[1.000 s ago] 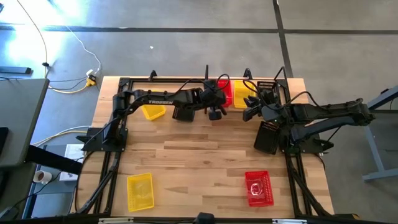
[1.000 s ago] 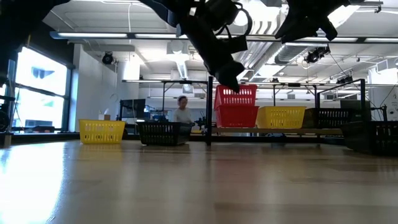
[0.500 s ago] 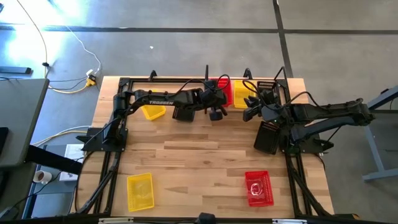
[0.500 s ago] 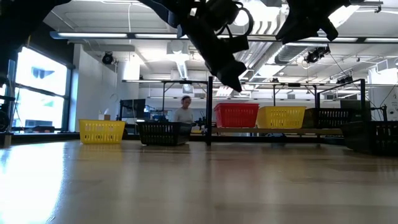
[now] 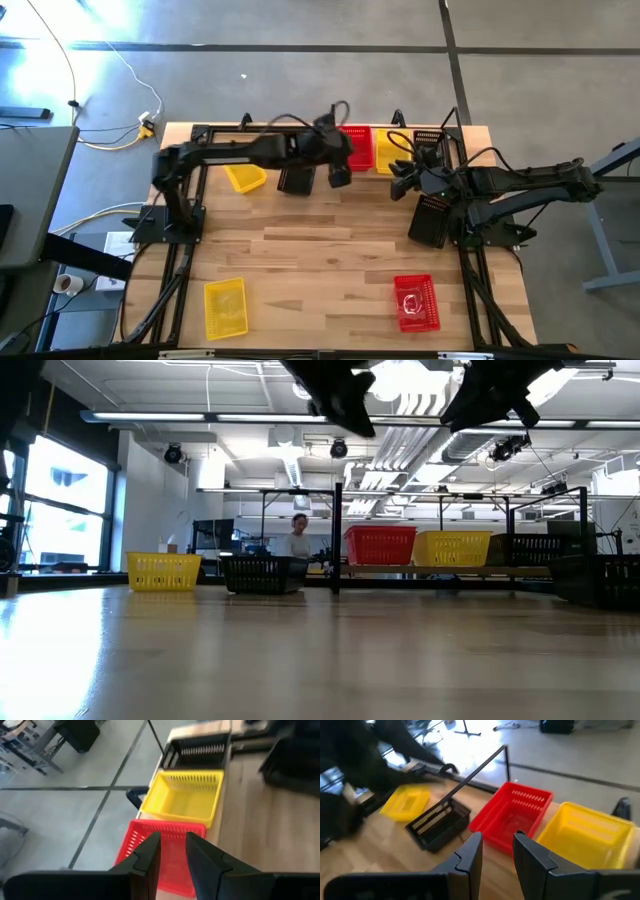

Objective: Stack baskets on shelf by color
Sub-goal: Stack the right black bin on top of the black bin on the shelf

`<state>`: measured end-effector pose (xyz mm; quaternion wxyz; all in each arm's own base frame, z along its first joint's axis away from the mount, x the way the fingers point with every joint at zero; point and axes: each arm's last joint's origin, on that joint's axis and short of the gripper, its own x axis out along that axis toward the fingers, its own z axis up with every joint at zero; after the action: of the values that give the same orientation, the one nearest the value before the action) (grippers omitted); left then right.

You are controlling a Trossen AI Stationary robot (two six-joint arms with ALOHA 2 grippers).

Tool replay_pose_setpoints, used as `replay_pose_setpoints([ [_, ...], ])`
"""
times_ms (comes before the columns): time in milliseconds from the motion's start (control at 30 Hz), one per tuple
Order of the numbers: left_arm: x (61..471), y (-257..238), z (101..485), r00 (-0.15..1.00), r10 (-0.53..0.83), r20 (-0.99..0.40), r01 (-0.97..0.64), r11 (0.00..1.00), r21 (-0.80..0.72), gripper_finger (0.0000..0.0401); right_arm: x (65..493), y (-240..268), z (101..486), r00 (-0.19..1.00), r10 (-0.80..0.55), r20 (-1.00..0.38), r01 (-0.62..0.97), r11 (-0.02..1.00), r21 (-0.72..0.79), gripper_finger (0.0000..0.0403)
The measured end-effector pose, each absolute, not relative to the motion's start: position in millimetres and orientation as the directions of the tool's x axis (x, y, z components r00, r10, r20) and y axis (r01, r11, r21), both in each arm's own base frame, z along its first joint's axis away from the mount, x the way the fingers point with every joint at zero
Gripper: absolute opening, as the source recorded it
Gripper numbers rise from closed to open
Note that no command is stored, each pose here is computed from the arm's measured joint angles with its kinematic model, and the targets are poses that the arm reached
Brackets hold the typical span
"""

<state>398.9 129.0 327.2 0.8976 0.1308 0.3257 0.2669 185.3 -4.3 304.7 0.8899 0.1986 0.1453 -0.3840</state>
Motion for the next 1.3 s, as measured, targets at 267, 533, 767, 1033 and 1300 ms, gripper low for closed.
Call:
replay_pose_setpoints([
  [267, 341.5, 101.2, 387.2, 0.691, 0.498, -0.523, -0.423, 0.866, 0.266, 0.0073, 187.5, 0.8, 302.0, 0.742, -0.466, -0.482, 0.634, 0.721, 0.279, 0.0094],
  [533, 290.5, 64.9, 402.8, 0.634, 0.353, -0.688, -0.395, 0.913, 0.104, 0.0071, 187.4, 5.1, 298.0, 0.776, -0.312, -0.549, 0.563, 0.735, 0.378, 0.0094],
  [767, 262.9, 31.4, 380.6, 0.492, 0.291, -0.821, -0.423, 0.904, 0.066, 0.0070, 187.6, 8.5, 294.5, 0.781, -0.196, -0.593, 0.538, 0.694, 0.479, 0.0094],
  [1033, 242.2, -12.7, 352.5, 0.468, 0.224, -0.855, -0.441, 0.898, -0.007, 0.0069, 186.3, 22.4, 285.1, 0.735, -0.058, -0.676, 0.554, 0.626, 0.548, 0.0094],
  [1300, 233.5, -46.0, 336.0, 0.452, 0.187, -0.872, -0.449, 0.893, -0.041, 0.0069, 182.9, 54.2, 271.4, 0.624, 0.129, -0.771, 0.567, 0.605, 0.559, 0.0094],
])
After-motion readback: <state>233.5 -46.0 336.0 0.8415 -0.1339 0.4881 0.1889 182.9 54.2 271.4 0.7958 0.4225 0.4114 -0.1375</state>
